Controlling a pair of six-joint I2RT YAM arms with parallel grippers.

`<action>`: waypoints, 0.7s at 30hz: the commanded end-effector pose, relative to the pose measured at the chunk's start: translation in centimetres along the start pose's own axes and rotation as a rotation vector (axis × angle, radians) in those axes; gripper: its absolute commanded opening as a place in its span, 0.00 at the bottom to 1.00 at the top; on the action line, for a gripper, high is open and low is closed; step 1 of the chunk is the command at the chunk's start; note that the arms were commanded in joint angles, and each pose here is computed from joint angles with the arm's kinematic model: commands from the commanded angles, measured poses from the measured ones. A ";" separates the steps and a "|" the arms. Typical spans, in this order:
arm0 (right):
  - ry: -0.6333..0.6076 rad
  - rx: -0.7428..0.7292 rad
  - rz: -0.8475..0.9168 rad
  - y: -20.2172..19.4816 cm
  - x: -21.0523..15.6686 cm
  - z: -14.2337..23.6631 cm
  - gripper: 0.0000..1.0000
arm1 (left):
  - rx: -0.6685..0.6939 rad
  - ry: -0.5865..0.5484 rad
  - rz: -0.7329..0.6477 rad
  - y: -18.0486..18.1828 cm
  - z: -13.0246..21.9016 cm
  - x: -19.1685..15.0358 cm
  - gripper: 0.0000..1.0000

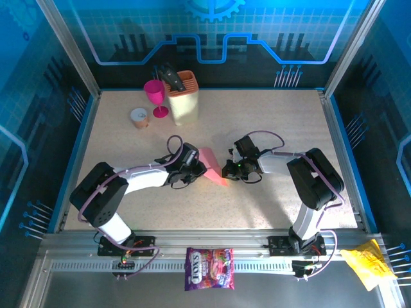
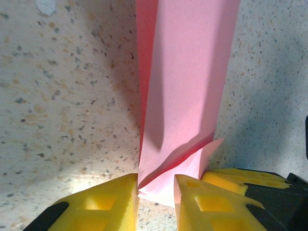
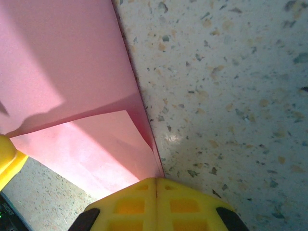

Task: Fold a paper plane with a square sheet of paper (pick it up from the middle)
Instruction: Fourth fold the wing at the center of the table.

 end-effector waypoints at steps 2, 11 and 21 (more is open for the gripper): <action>0.044 -0.097 -0.049 -2.8 -1.2 -1.0 0.00 | -0.003 -0.029 -0.037 -0.4 1.5 1.2 0.28; 0.043 -0.099 -0.051 -2.8 -1.1 -1.1 0.00 | -0.018 -0.011 -0.035 -0.6 1.0 1.3 0.28; 0.045 -0.101 -0.053 -2.8 -1.1 -1.1 0.00 | 0.092 -0.002 0.006 1.1 0.7 0.9 0.29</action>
Point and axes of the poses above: each hand's point on the last joint's axis, 136 mm out from that joint toward the fingers, its own z axis back along the fingers, its own y axis along the line the jaws close on, x = y × z, the point moved 7 cm from there along z, back along the fingers, and after that the axes turned 6 degrees about -z, right-handed, at the moved point
